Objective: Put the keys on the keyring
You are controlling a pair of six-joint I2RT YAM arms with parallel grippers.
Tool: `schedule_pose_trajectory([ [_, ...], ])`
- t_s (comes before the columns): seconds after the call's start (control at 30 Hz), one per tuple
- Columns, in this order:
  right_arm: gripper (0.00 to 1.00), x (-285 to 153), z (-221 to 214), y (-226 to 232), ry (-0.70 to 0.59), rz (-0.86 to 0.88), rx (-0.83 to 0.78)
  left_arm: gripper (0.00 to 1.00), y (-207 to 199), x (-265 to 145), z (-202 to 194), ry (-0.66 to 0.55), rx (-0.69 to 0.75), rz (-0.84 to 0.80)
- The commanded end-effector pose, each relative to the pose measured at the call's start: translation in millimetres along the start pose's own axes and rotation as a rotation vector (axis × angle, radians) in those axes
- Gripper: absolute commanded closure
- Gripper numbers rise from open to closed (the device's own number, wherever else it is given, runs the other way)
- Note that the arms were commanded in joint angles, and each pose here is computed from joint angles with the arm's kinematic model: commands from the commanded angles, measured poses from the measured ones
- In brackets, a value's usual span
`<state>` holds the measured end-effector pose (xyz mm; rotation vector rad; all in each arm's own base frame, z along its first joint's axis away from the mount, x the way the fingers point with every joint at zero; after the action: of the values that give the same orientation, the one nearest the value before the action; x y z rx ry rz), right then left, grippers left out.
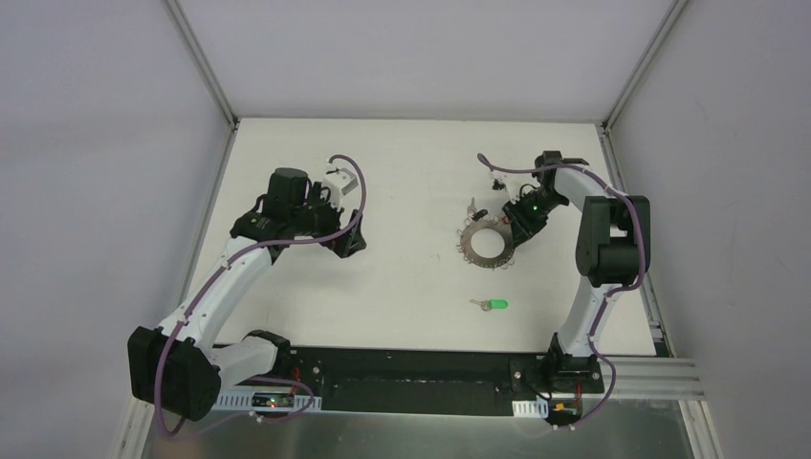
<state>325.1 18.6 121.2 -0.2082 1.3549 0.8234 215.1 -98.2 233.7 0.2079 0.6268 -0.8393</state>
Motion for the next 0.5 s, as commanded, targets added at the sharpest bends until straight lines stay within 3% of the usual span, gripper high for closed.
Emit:
schedule_pose_trajectory([
  [0.0,0.73,-7.2,2.7,3.6,-0.006,0.047,-0.028,0.02,-0.3,-2.9,11.5,-0.012,0.034,0.001],
  [0.47,1.00,-15.1,4.5,10.5,-0.035,0.066,-0.024,0.02,-1.2,0.9,11.2,-0.001,0.041,-0.013],
])
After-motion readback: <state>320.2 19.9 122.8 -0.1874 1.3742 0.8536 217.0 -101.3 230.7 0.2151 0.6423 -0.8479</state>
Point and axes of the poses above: each gripper's point midway between its finger pads, its own x axis out along the fingers, its own y axis along the line the jaws close on, z = x × y, the point moved 10 cm from there along -x, back along the fingers, and after that the axes turned 8 degrees about x, right-handed, at the moved point
